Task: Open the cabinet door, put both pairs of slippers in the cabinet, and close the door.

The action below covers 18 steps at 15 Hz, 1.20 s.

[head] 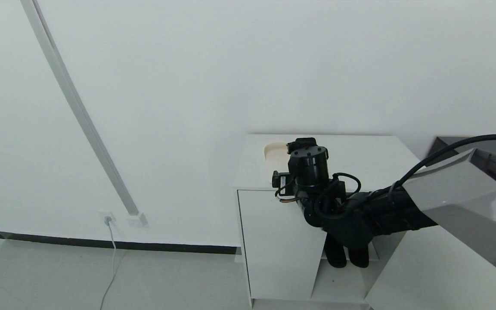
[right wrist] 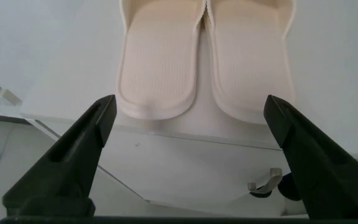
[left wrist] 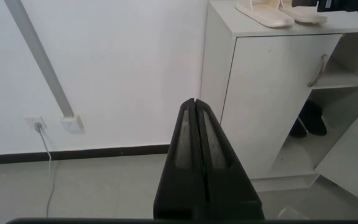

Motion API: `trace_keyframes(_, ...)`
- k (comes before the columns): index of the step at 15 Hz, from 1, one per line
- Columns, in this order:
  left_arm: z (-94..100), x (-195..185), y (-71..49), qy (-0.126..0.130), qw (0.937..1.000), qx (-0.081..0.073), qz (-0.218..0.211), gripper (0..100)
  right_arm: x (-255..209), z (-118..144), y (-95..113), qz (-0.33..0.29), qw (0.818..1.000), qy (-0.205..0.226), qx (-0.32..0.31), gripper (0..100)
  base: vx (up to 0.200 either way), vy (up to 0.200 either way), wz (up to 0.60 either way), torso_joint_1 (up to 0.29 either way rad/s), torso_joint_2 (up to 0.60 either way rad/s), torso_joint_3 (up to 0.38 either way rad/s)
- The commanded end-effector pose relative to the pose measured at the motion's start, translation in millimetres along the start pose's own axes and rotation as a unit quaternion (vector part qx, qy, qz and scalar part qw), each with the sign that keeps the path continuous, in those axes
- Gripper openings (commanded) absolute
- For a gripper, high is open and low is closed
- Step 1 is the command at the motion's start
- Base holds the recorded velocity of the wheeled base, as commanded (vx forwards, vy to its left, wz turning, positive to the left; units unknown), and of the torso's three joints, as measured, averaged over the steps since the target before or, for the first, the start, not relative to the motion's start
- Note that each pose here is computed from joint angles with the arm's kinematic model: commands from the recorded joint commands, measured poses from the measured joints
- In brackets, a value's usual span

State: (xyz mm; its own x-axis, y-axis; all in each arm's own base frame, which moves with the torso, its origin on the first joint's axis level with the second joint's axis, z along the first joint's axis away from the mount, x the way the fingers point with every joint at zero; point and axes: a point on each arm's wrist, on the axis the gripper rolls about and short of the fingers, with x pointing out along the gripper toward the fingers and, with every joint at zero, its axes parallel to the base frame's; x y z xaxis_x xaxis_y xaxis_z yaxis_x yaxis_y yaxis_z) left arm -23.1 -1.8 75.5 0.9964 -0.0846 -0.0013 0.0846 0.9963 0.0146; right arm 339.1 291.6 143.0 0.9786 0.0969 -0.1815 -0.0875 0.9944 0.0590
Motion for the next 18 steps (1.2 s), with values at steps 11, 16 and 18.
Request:
trace_keyframes(11,-0.1,0,0.0,0.001,1.0,-0.001,0.001,0,10,-28,-7,-0.011,1.0,0.009,-0.007,100,0.164,0.0,0.0,0.0,0.0,0.0)
trace_keyframes(16,-0.1,0,0.0,0.001,1.0,-0.001,0.001,0,23,-35,-6,-0.011,1.0,0.004,-0.004,100,0.0,0.0,0.0,0.0,0.0,0.0)
trace_keyframes(18,-0.1,0,0.0,0.001,1.0,-0.001,0.001,0,30,-29,-7,-0.015,1.0,-0.006,0.001,100,0.0,0.0,0.0,0.0,0.0,0.0)
